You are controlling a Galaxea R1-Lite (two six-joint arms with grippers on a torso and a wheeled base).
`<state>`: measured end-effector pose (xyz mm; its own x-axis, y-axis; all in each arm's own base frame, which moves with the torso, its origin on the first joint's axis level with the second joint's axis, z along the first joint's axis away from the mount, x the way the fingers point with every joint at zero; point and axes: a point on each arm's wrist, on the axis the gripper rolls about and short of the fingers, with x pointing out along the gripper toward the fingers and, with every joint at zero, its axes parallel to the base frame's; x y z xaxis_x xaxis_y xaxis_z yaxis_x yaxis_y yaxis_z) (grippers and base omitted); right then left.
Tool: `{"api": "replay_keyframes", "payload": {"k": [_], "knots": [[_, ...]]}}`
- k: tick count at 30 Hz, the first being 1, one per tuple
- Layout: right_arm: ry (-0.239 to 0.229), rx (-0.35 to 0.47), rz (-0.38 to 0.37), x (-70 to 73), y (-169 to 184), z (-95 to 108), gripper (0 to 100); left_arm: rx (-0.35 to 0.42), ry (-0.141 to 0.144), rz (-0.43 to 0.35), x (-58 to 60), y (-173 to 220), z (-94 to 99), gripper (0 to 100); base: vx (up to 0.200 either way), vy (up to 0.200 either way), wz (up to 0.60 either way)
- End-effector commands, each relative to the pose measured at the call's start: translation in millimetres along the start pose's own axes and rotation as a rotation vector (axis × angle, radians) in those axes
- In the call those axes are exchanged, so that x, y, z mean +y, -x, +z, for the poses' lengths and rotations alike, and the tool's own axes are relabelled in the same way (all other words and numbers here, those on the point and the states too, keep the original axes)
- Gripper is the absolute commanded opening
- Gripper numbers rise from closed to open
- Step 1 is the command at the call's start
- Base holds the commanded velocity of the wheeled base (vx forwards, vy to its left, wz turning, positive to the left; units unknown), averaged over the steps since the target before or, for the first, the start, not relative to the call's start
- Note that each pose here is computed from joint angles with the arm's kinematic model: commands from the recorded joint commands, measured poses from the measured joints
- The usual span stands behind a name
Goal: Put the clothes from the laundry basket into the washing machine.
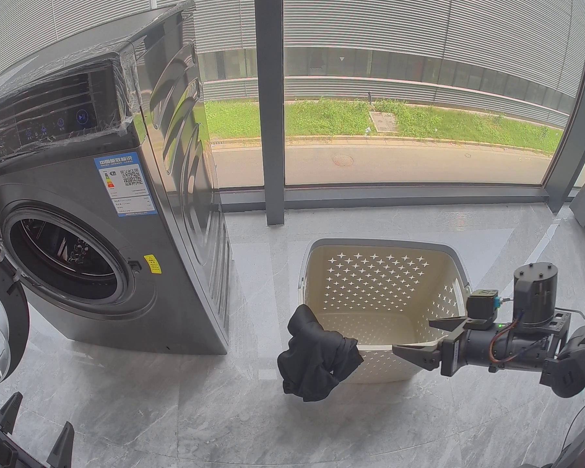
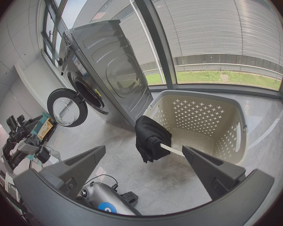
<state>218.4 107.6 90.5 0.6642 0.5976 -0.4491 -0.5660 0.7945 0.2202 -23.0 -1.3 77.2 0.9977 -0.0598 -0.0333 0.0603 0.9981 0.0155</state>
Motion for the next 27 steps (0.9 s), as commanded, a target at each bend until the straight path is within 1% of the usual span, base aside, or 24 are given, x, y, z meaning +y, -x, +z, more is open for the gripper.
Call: {"api": "replay_keyframes", "payload": {"k": [1, 5, 6, 7, 9, 13, 14, 17, 23, 25, 27], "knots": [[-0.001, 0.055, 0.015, -2.4, -32.4, -8.5, 100, 0.000, 0.001, 0.000, -0.1, -0.1, -4.9, 100, 0.000, 0.000, 0.00], [-0.002, 0.063, 0.017, -6.4, -51.3, -16.5, 100, 0.000, 0.001, 0.000, -0.1, -0.1, -4.9, 100, 0.000, 0.000, 0.00], [0.000, 0.064, 0.019, -6.4, -52.5, -17.3, 100, 0.000, 0.001, 0.000, -0.1, -0.1, -4.9, 100, 0.000, 0.000, 0.00], [0.011, 0.062, 0.034, -3.3, -59.8, -21.7, 100, 0.000, -0.001, 0.000, -0.1, -0.1, -4.9, 100, 0.000, 0.000, 0.00], [0.014, 0.057, 0.037, -3.5, -65.2, -24.3, 100, 0.000, -0.001, 0.000, -0.1, -0.1, -4.9, 100, 0.000, 0.000, 0.00], [0.018, 0.031, 0.015, -8.9, -84.4, -28.5, 100, 0.000, -0.001, 0.000, -0.1, -0.1, -4.9, 100, 0.000, 0.000, 0.00], [0.016, 0.023, 0.011, -12.9, -93.1, -28.9, 100, 0.000, -0.001, 0.000, -0.1, -0.1, -4.9, 100, 0.000, 0.000, 0.00], [0.012, 0.030, 0.004, -18.1, -107.3, -32.2, 100, 0.000, -0.001, 0.000, -0.1, -0.1, -4.9, 100, 0.000, 0.000, 0.00], [0.013, 0.026, -0.002, -22.2, -128.3, -33.0, 100, 0.000, -0.001, 0.000, -0.1, -0.1, -4.9, 100, 0.000, 0.000, 0.00], [0.013, 0.024, -0.035, -25.7, -134.7, -35.0, 100, 0.000, -0.001, 0.000, -0.1, -0.1, -4.9, 100, 0.000, 0.000, 0.00], [0.014, 0.018, -0.047, -27.2, -139.8, -35.2, 100, 0.000, -0.001, 0.000, -0.1, -0.1, -4.9, 100, 0.000, 0.000, 0.00]]}}
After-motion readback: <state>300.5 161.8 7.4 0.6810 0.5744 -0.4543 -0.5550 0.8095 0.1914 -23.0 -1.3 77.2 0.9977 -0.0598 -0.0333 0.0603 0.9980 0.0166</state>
